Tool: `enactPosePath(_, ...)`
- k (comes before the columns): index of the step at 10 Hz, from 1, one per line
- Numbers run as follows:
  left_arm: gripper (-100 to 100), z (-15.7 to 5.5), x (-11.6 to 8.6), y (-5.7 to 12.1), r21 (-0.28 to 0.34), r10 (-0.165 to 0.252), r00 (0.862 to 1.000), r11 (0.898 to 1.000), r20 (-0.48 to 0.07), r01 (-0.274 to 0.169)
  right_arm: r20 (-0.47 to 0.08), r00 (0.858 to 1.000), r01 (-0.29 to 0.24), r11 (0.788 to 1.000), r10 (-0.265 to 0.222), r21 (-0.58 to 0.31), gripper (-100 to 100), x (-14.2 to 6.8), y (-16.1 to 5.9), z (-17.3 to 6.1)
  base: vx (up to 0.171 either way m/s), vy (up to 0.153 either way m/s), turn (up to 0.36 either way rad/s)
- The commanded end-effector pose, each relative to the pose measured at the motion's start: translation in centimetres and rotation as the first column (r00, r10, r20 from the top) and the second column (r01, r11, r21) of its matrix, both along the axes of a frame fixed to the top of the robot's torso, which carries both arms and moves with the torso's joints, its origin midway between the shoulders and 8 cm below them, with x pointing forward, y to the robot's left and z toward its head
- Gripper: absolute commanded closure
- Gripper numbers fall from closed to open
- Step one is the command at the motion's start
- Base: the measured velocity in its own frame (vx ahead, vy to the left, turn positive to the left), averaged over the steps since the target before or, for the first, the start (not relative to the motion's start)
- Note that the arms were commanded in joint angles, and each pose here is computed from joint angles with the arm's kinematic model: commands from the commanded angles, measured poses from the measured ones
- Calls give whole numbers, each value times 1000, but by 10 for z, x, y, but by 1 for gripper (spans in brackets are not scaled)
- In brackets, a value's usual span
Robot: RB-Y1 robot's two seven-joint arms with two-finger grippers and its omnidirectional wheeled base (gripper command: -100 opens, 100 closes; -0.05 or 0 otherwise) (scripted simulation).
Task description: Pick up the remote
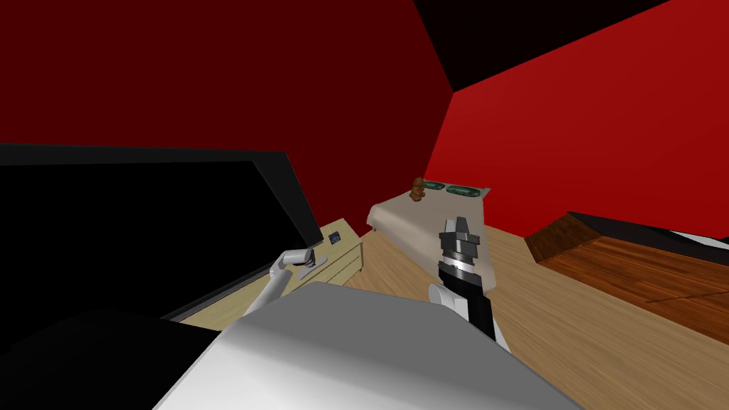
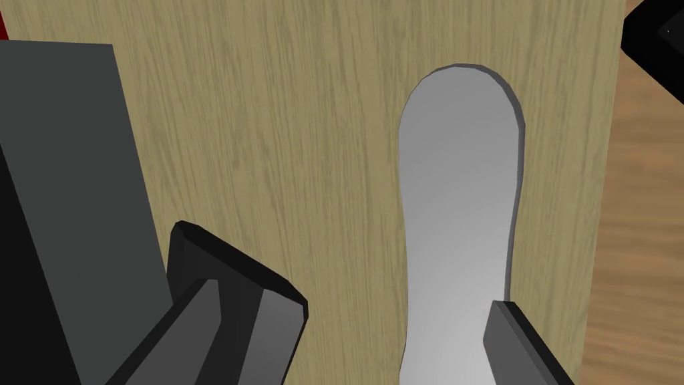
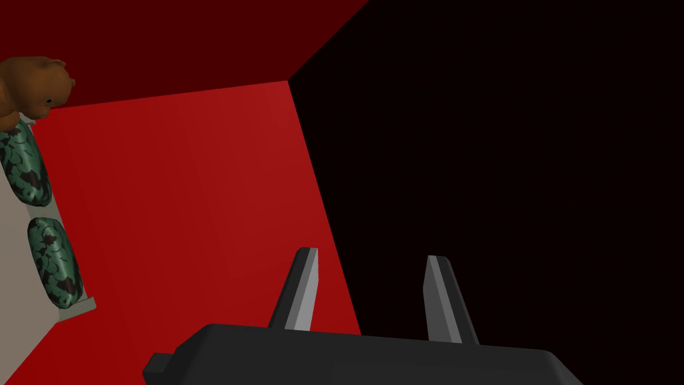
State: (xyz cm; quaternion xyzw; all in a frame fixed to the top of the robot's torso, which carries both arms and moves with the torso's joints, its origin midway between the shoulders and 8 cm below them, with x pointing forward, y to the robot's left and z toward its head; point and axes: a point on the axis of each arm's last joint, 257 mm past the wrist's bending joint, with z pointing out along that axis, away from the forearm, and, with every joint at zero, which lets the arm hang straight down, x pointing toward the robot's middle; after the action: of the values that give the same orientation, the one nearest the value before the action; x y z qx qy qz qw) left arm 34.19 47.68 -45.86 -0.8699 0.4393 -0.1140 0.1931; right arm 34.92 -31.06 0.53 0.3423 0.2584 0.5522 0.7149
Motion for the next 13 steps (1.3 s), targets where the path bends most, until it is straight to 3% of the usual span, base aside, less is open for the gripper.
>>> enactPosePath(1,-100,-9,-11,-2,-33,37,998,999,-48,-38,0,1000,0,1000,0,0,0,0,0,0,42,9,13)
enactPosePath(6,-100,-26,-37,-8,-95,90,984,990,-155,-106,0,1000,0,1000,0,0,0,0,0,0,47,19,13)
enactPosePath(8,-100,-37,-55,-16,-143,125,965,977,-230,-161,0,1000,0,1000,0,0,0,0,0,0,49,23,24)
enactPosePath(9,-100,-38,-56,-17,-144,125,964,976,-234,-161,0,1000,0,1000,0,0,0,0,0,0,49,24,5)
enactPosePath(13,-100,-52,-82,-34,-208,156,927,949,-340,-236,0,1000,0,1000,0,0,0,0,0,0,49,31,20)
